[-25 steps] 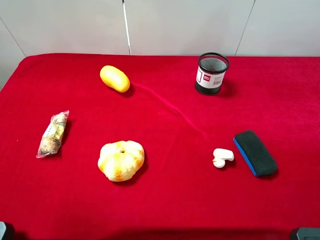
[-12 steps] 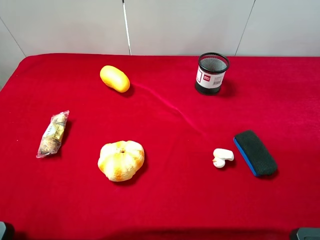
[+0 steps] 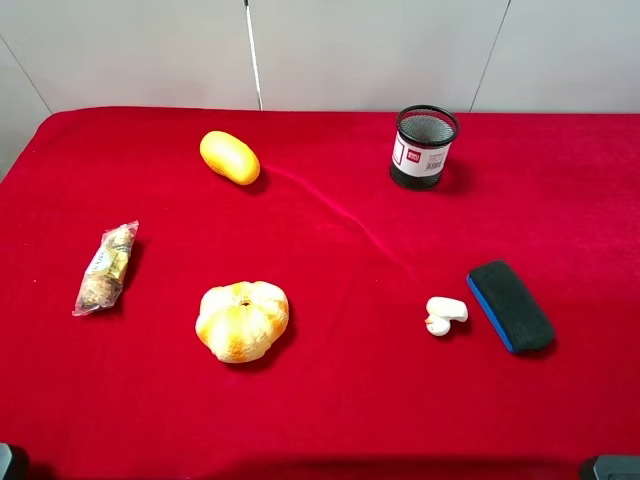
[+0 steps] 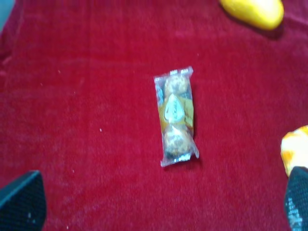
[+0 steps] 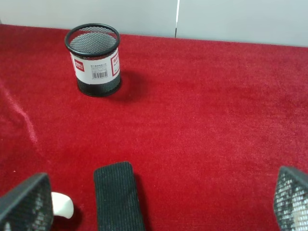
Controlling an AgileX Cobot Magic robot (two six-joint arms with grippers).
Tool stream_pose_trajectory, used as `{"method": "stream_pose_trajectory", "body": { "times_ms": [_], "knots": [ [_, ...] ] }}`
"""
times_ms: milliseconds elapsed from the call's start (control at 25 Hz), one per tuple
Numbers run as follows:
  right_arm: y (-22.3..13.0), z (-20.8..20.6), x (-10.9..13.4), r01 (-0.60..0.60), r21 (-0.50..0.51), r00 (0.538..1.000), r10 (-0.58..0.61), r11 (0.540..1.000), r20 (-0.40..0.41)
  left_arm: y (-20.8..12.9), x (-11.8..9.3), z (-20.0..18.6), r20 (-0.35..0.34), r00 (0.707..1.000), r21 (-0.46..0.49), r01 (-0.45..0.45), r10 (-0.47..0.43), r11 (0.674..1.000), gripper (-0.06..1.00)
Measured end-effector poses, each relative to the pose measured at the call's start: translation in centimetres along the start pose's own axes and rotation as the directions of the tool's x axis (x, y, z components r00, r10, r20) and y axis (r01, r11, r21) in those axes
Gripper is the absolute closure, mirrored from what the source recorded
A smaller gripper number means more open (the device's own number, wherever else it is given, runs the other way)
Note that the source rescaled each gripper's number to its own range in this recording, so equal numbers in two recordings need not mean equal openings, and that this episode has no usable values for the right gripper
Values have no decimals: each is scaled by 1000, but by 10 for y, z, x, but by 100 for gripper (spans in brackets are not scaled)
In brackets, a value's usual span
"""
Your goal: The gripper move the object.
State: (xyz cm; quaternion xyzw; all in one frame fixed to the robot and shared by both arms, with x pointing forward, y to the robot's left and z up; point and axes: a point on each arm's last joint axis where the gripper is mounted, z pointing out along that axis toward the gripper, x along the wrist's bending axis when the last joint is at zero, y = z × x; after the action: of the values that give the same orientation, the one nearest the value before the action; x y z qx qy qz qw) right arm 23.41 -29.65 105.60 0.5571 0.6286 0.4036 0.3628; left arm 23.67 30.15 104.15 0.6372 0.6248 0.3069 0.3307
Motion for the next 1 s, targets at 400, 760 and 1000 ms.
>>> {"method": "stream_pose_trajectory", "body": {
  "times_ms": [400, 760, 1000],
  "knots": [
    [0, 0, 0, 0, 0, 1000, 0, 1000, 0, -4, 0, -6, -2, 998, -49, -57, 57, 997, -5],
    [0, 0, 0, 0, 0, 1000, 0, 1000, 0, -4, 0, -6, -2, 998, -49, -59, 59, 997, -5],
    [0, 0, 0, 0, 0, 1000, 0, 1000, 0, -4, 0, -6, -2, 998, -49, -59, 59, 997, -5]
  ]
}}
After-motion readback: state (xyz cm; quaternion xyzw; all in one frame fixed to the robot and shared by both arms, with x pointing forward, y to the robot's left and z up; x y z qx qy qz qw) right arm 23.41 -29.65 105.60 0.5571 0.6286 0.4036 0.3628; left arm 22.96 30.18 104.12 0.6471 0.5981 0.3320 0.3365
